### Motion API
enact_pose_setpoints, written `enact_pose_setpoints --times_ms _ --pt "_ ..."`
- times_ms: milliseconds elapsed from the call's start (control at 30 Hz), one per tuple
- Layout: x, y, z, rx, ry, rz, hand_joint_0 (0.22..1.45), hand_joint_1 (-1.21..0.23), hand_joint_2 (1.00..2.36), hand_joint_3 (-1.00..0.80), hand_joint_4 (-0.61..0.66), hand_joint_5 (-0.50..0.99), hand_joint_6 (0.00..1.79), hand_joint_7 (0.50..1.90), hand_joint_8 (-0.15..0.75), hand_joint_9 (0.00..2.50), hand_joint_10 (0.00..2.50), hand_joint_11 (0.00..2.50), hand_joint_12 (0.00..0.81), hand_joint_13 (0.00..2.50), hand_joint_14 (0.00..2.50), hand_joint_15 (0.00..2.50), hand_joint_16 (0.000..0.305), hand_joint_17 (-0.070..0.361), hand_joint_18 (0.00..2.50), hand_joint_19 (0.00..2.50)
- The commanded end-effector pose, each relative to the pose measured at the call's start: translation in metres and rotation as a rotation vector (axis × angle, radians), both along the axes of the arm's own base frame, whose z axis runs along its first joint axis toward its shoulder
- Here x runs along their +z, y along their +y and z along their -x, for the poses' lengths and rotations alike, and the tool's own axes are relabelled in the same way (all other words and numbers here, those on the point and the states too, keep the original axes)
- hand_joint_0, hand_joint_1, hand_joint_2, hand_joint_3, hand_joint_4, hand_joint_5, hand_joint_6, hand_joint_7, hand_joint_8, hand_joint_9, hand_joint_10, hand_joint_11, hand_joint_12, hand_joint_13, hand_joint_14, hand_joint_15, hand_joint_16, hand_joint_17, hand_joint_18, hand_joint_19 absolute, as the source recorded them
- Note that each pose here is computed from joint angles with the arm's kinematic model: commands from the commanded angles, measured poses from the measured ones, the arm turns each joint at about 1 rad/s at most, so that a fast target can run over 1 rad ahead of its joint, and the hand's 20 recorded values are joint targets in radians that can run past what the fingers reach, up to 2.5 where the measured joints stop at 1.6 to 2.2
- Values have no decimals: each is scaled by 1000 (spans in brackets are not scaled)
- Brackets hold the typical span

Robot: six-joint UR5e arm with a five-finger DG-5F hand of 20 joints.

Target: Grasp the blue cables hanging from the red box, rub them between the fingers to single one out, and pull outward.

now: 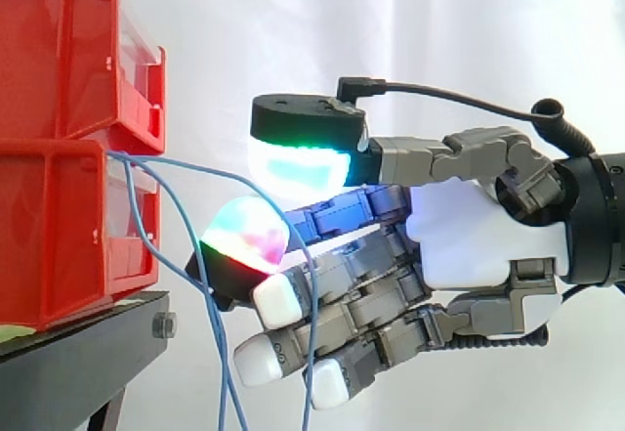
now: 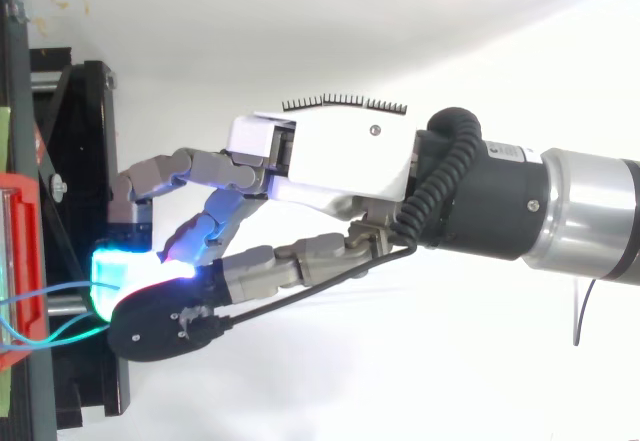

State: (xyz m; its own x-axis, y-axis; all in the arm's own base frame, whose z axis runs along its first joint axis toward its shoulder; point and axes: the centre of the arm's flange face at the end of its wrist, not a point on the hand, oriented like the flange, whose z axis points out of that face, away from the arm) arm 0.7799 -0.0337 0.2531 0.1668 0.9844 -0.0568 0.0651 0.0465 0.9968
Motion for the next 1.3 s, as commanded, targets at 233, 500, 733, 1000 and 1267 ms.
enact_pose_setpoints --times_ms 233,500,733,1000,1267 --pt "1 1 0 2 -2 0 580 -458 1008 -372 243 -74 584 1304 254 1004 9 344 334 823 10 286 40 89 734 484" --pt "5 0 -2 0 -10 -5 605 -504 1011 -333 248 -71 579 1314 258 1014 9 343 333 824 10 285 39 88 736 478" --pt "22 -1 -1 3 16 5 625 -582 1014 -248 268 -69 580 1294 268 1026 8 349 338 842 10 274 40 91 754 451" --pt "36 -2 7 4 43 20 617 -643 1016 -102 249 -75 653 1226 290 1055 8 361 354 862 9 266 44 99 799 414" --pt "44 -6 9 0 34 27 616 -675 1020 -69 245 -87 676 1186 267 992 9 367 338 824 10 269 42 95 777 420"
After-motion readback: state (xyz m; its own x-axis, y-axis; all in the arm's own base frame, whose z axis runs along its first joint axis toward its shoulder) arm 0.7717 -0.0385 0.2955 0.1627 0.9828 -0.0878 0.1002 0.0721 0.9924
